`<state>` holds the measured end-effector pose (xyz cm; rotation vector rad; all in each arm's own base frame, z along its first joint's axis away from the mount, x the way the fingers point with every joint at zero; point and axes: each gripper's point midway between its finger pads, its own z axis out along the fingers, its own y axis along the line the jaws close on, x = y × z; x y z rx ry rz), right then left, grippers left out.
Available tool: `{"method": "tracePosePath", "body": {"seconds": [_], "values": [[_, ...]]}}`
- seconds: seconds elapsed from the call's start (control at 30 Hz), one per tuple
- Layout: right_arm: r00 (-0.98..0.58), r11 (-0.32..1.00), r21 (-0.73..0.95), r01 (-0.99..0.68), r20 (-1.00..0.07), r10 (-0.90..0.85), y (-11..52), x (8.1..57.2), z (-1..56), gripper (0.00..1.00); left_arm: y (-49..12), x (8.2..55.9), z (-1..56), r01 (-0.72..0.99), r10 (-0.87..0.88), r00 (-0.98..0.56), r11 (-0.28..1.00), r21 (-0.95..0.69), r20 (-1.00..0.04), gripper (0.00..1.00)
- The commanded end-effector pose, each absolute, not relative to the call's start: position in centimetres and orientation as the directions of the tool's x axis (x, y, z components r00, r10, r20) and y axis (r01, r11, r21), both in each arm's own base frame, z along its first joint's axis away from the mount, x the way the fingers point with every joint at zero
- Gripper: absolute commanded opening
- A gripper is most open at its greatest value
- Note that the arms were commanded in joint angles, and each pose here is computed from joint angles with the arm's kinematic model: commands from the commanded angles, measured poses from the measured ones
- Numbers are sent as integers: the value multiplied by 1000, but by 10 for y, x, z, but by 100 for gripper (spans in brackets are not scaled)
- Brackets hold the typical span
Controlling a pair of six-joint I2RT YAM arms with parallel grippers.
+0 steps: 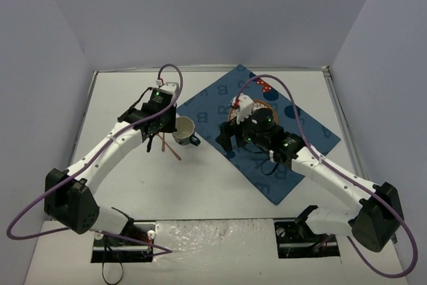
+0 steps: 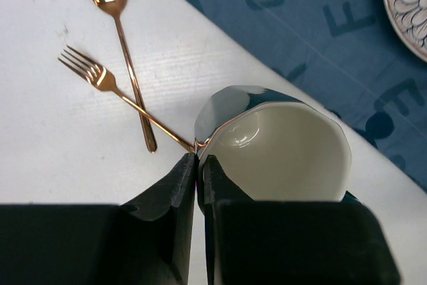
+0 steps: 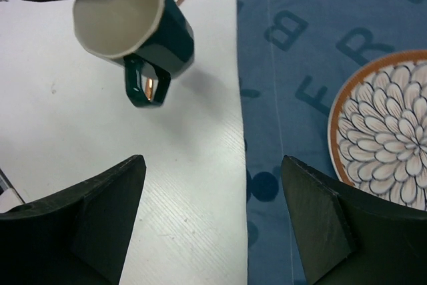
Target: Set the dinner table for one person
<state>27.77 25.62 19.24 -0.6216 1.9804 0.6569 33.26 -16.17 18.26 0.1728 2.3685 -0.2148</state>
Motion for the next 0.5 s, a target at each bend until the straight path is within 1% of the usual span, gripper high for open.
{"method": "tracePosePath", "body": {"seconds": [0.0, 0.13, 0.33, 0.47], "values": [[-302, 694, 54, -718, -922, -241, 287, 287, 216, 77, -177, 334, 226, 204, -7, -686, 958, -202, -728, 0], [-250, 629, 0, -778, -917, -310, 319, 276, 217, 72, -180, 329, 230, 209, -12, -702, 952, -223, -712, 0], [-240, 609, -39, -792, -897, -370, 347, 269, 202, 68, -184, 327, 232, 222, -10, -713, 946, -238, -702, 0], [-235, 605, -58, -794, -889, -393, 357, 270, 195, 61, -187, 325, 234, 229, -14, -717, 939, -255, -697, 0]]}}
